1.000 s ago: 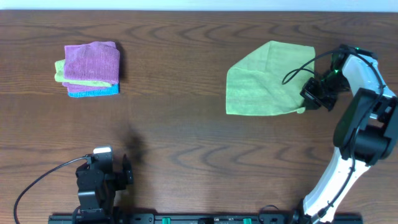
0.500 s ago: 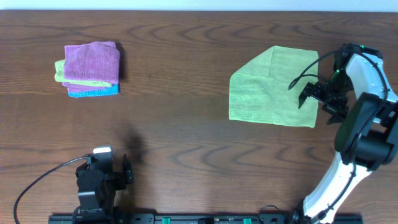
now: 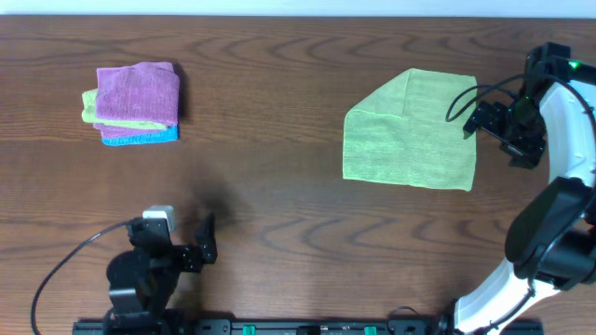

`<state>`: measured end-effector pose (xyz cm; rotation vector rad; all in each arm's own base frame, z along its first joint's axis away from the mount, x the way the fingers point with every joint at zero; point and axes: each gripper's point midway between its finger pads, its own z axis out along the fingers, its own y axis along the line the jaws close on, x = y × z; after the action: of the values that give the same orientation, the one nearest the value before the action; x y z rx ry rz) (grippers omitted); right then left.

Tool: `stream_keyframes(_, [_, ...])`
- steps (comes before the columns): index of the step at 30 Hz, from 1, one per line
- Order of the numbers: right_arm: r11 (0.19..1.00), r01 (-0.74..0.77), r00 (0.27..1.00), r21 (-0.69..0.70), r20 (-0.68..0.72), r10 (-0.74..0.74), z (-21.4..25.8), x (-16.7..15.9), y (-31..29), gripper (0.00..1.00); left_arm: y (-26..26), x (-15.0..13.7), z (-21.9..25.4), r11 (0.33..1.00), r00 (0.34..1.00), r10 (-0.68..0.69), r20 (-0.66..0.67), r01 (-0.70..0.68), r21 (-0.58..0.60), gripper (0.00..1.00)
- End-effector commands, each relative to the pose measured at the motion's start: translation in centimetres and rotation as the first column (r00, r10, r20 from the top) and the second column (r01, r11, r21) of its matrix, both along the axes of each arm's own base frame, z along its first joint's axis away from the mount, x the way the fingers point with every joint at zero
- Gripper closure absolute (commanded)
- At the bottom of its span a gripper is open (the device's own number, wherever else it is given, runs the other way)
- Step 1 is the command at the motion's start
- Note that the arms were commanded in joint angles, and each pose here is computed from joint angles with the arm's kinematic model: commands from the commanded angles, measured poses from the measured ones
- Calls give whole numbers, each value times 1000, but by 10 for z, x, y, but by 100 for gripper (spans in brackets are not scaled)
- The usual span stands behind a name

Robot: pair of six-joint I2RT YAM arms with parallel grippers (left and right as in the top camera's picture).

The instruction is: Fold the cloth

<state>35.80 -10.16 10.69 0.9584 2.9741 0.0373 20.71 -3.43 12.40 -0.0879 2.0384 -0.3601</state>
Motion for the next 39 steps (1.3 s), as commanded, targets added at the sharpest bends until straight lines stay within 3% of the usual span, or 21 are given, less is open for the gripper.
stream_keyframes(1, [1000,-20,1000,18,14,20,2,2,6,1,-14,4,47,996,997,-74,26,75,-37,5])
stream_keyframes(6, [999,-21,1000,36,21,20,2,3,9,1,-17,34,94,994,994,-104,-45,102,-49,4])
stream_keyframes(15, [998,-33,999,56,33,31,3,6,13,1,-60,133,143,929,923,-325,-205,270,-253,5])
stream_keyframes(19, [997,-35,999,76,42,31,3,7,16,1,-99,165,141,871,856,-455,-246,370,-323,5])
stream_keyframes(23, [996,-35,998,87,46,31,3,8,18,1,-132,172,116,809,782,-553,-288,421,-411,5])
stream_keyframes(30, [994,-39,998,105,51,34,4,9,22,1,-184,211,93,758,767,-597,-233,445,-477,4])
stream_keyframes(39, [993,-55,997,104,53,50,4,10,28,1,-241,241,62,725,736,-626,-256,430,-538,5])
